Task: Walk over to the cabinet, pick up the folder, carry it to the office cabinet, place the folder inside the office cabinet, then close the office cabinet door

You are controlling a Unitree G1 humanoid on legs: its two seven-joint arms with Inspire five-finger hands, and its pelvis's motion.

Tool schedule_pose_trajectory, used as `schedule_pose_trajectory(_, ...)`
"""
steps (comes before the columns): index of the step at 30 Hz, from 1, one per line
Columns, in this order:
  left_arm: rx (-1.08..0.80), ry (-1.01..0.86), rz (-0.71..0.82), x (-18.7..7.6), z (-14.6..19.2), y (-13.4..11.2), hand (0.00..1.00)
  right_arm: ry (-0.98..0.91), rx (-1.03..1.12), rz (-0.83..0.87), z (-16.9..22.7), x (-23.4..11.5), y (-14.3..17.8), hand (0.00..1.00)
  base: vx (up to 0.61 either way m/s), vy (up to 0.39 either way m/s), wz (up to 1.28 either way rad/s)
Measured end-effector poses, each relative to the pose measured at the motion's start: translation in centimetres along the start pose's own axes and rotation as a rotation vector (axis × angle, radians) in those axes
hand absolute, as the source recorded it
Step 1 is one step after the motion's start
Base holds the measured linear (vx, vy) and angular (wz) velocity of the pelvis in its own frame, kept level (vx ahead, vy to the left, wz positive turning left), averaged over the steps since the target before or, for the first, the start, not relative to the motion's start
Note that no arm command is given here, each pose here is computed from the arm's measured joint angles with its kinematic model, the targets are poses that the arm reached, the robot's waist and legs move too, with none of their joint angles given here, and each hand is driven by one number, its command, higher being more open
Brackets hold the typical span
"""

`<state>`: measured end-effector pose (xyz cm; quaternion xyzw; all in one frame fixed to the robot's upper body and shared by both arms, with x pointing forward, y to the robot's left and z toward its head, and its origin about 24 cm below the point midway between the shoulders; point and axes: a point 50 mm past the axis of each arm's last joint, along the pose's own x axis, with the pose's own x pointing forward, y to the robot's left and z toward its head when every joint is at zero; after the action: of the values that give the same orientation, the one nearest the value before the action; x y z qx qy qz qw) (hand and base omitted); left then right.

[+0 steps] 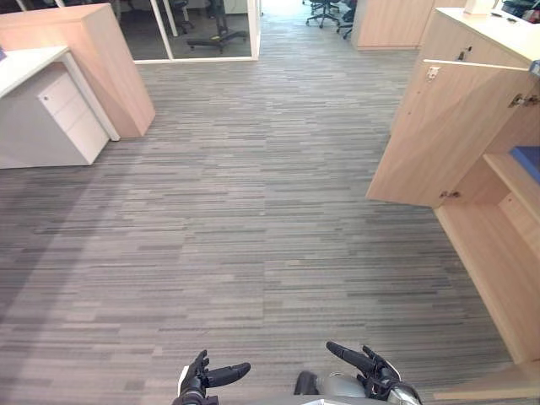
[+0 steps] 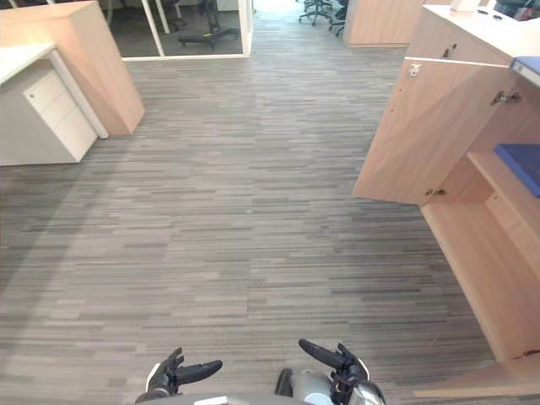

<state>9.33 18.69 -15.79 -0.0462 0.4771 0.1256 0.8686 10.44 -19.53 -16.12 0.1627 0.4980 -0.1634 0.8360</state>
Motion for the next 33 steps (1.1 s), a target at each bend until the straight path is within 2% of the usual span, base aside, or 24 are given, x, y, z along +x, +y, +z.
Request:
schedule_pose_trajectory(2, -0.027, -0.003, 0.022, 0.0, 0.0, 0.5, 1.0, 0.007, 0.008, -0.003, -0.6, -0.2, -0.2, 1.0, 0.46, -0.247, -0.3)
schedule_pose_trajectory(6, -0.2, -0.012, 0.089, -0.6, -0.6, 0.9, 1.0, 0.009, 0.028, -0.013, -0.9, -0.4, -0.7, 1.0, 0.44, -0.085, -0.85)
schedule_pose_trajectory(12, -0.266, -0.077, 0.136, -0.4, 0.8, 1.8, 1.0, 0.057, -0.006, 0.017, -1.5, -0.3, 0.3, 1.0, 0.37, 0.083, -1.26)
schedule_pose_trajectory(16, -0.274, -0.093, 0.136, -0.2, 1.4, 1.5, 1.0, 0.057, -0.057, 0.045, -1.5, -0.2, 1.0, 1.0, 0.33, 0.29, -1.04)
schedule_pose_trajectory(18, -0.285, -0.057, 0.147, -0.5, 0.4, 1.2, 1.0, 0.064, -0.078, 0.027, -1.6, -0.3, 0.2, 1.0, 0.44, 0.475, -0.75)
schedule_pose_trajectory(21, -0.294, -0.051, 0.189, -0.4, 0.3, 2.0, 1.0, 0.073, -0.105, 0.058, -2.2, -0.4, 1.1, 1.0, 0.42, 0.423, -1.07)
schedule_pose_trajectory(26, -0.273, -0.016, 0.183, -0.4, -0.4, 1.8, 1.0, -0.01, -0.101, 0.088, -0.6, -0.3, 1.6, 1.0, 0.21, 0.339, -1.26)
schedule_pose_trajectory(30, -0.255, 0.001, 0.178, -0.5, -0.9, 2.0, 1.0, -0.033, -0.03, 0.071, -0.6, -0.4, 1.2, 1.0, 0.13, 0.085, -0.73)
schedule_pose_trajectory(33, -0.232, 0.041, 0.155, -0.3, -1.2, 1.5, 1.0, -0.088, 0.013, 0.103, 0.7, -0.1, 2.1, 1.0, 0.2, -0.18, -0.33)
